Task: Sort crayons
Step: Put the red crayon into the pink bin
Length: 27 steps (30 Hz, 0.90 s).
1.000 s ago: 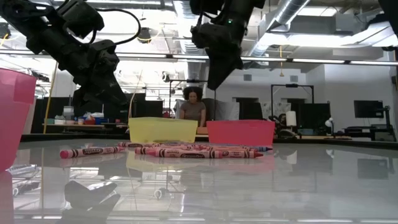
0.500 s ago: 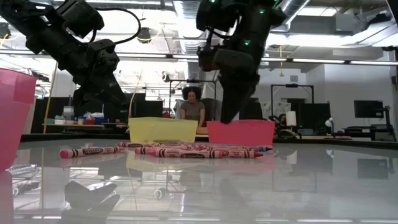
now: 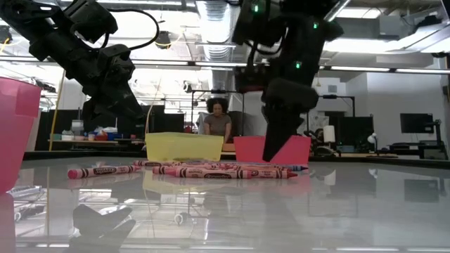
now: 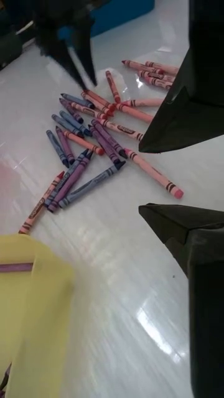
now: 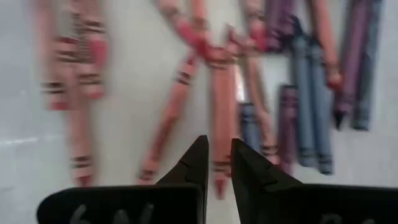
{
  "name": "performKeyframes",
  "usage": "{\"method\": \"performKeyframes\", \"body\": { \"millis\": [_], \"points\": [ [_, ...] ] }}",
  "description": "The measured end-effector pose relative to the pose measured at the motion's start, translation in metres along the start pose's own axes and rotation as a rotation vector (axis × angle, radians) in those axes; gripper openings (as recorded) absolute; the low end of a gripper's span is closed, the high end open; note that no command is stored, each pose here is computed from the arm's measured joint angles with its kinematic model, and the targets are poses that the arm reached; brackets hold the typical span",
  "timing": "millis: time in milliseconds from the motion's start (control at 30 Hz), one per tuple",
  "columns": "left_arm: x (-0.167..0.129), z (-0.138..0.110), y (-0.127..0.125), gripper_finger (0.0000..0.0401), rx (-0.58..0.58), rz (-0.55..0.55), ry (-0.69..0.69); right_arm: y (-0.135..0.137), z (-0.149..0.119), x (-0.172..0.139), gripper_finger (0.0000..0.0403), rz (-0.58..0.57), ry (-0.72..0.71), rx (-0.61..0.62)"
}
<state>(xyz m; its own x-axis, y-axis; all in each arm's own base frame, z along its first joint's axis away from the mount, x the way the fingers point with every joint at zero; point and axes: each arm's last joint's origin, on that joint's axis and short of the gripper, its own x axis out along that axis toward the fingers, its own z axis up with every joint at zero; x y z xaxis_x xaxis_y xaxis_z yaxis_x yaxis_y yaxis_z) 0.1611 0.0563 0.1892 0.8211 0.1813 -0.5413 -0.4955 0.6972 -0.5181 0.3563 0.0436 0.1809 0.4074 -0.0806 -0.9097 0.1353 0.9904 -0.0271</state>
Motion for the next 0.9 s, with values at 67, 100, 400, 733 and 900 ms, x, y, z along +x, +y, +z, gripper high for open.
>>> {"method": "performKeyframes", "body": {
  "millis": [67, 100, 400, 733, 900],
  "points": [
    [0.0, 0.0, 0.0, 0.0133, 0.0, 0.005, -0.003, -0.002, -0.001, 0.002, 0.0062, -0.002, 0.0, 0.007],
    [0.0, 0.0, 0.0, 0.0133, 0.0, 0.008, -0.005, -0.002, -0.002, 0.003, 0.0062, -0.001, -0.003, 0.007],
    [0.0, 0.0, 0.0, 0.0133, -0.002, 0.016, -0.011, 0.001, -0.004, 0.007, 0.0062, 0.009, -0.032, 0.006],
    [0.0, 0.0, 0.001, 0.0133, -0.015, 0.023, -0.016, -0.002, -0.014, 0.015, 0.0062, 0.001, -0.02, 0.032],
    [0.0, 0.001, 0.001, 0.0133, -0.019, 0.035, -0.024, -0.003, -0.014, 0.015, 0.0062, 0.002, -0.014, 0.033]
  ]
}}
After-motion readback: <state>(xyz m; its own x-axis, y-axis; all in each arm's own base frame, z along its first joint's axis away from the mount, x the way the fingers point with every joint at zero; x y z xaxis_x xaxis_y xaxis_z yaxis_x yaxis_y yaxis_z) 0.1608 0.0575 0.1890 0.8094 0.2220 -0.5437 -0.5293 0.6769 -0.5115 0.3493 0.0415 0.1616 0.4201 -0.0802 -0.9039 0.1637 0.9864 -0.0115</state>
